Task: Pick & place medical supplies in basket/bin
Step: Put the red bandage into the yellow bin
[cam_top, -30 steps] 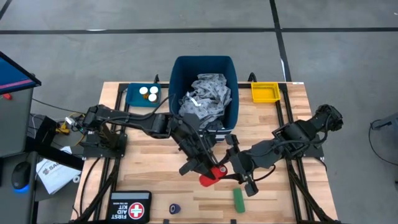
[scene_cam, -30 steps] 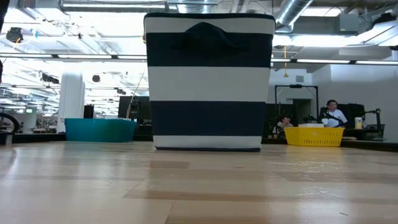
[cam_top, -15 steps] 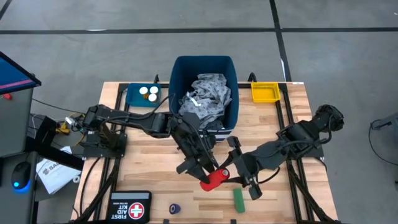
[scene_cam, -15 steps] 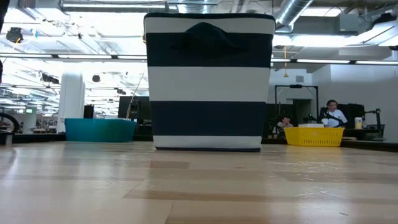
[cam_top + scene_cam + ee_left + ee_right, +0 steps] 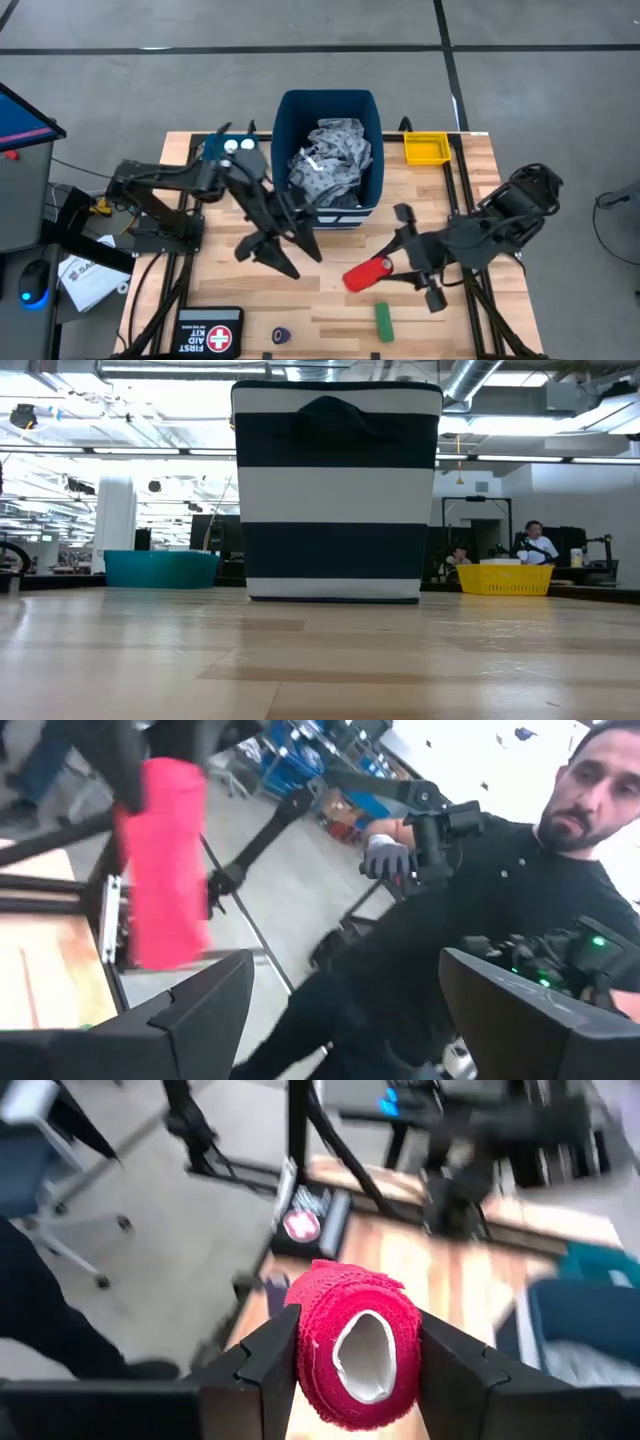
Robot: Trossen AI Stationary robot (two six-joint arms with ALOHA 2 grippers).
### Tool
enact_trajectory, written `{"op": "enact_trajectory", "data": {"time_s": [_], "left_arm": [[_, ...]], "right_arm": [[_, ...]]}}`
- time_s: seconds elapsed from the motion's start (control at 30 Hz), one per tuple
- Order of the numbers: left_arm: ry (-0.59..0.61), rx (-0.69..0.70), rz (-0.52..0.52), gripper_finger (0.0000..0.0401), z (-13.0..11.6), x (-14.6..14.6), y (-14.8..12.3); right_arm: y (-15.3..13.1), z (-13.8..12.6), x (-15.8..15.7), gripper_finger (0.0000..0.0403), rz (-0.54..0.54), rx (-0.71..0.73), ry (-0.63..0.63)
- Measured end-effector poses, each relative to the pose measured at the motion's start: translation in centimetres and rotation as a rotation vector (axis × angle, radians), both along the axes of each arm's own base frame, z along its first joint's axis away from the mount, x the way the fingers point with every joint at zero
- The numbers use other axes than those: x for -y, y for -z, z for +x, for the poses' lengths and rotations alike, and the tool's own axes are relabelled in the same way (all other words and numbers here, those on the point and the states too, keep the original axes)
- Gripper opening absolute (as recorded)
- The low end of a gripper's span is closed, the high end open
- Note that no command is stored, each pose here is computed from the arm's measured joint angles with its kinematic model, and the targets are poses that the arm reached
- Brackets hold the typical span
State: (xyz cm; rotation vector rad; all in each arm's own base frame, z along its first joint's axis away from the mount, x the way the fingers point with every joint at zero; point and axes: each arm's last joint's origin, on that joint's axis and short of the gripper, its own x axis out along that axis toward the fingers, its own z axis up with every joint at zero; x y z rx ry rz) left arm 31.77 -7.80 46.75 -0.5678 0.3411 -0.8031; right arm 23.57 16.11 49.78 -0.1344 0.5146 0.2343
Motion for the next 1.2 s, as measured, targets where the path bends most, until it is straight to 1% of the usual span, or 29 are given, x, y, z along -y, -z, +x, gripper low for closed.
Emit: {"op": "enact_trajectory", "data": {"time_s": [0.17, 0.27, 0.4, 0.47, 0.6, 0.7, 0.87, 0.97, 1.07, 1.13, 1.2], "left_arm": [[-0.027, 0.038, 0.029, 0.0305, -1.6, 1.2, -0.8], [-0.006, 0.05, 0.047, 0.0302, -2.1, 2.2, -0.9], [0.037, 0.025, 0.073, 0.0301, -2.5, 3.5, -0.4], [0.058, 0.0, 0.099, 0.0301, -2.8, 4.0, 0.0], [0.078, -0.074, 0.13, 0.0301, -2.9, 4.4, 1.1], [0.1, -0.175, 0.169, 0.0301, -3.4, 4.8, 2.3], [0.152, -0.353, 0.254, 0.0301, -5.3, 5.2, 5.5], [0.157, -0.39, 0.256, 0.0301, -6.7, 4.8, 6.7], [0.147, -0.44, 0.243, 0.0301, -8.3, 4.3, 8.0], [0.123, -0.446, 0.234, 0.0301, -9.3, 3.8, 8.5], [0.09, -0.422, 0.216, 0.0301, -10.3, 3.2, 8.6]], "right_arm": [[0.1, -1.0, 2.1, 0.0155, -0.021, -0.119, 0.12], [0.6, -0.9, 3.8, 0.0151, -0.001, -0.202, 0.229], [1.5, -0.6, 6.5, 0.0152, 0.009, -0.345, 0.35], [1.6, 0.0, 7.9, 0.0153, 0.045, -0.362, 0.384], [1.4, 0.3, 11.1, 0.015, 0.082, -0.378, 0.455], [1.1, 0.0, 13.7, 0.0149, 0.099, -0.367, 0.528], [1.1, 0.1, 17.7, 0.0149, 0.111, -0.37, 0.652], [1.1, -0.1, 20.1, 0.0149, 0.11, -0.369, 0.731], [1.3, -0.5, 22.8, 0.0149, 0.134, -0.374, 0.839], [1.3, -1.1, 24.7, 0.015, 0.168, -0.369, 0.921], [1.3, -1.8, 26.3, 0.015, 0.188, -0.364, 0.996]]}}
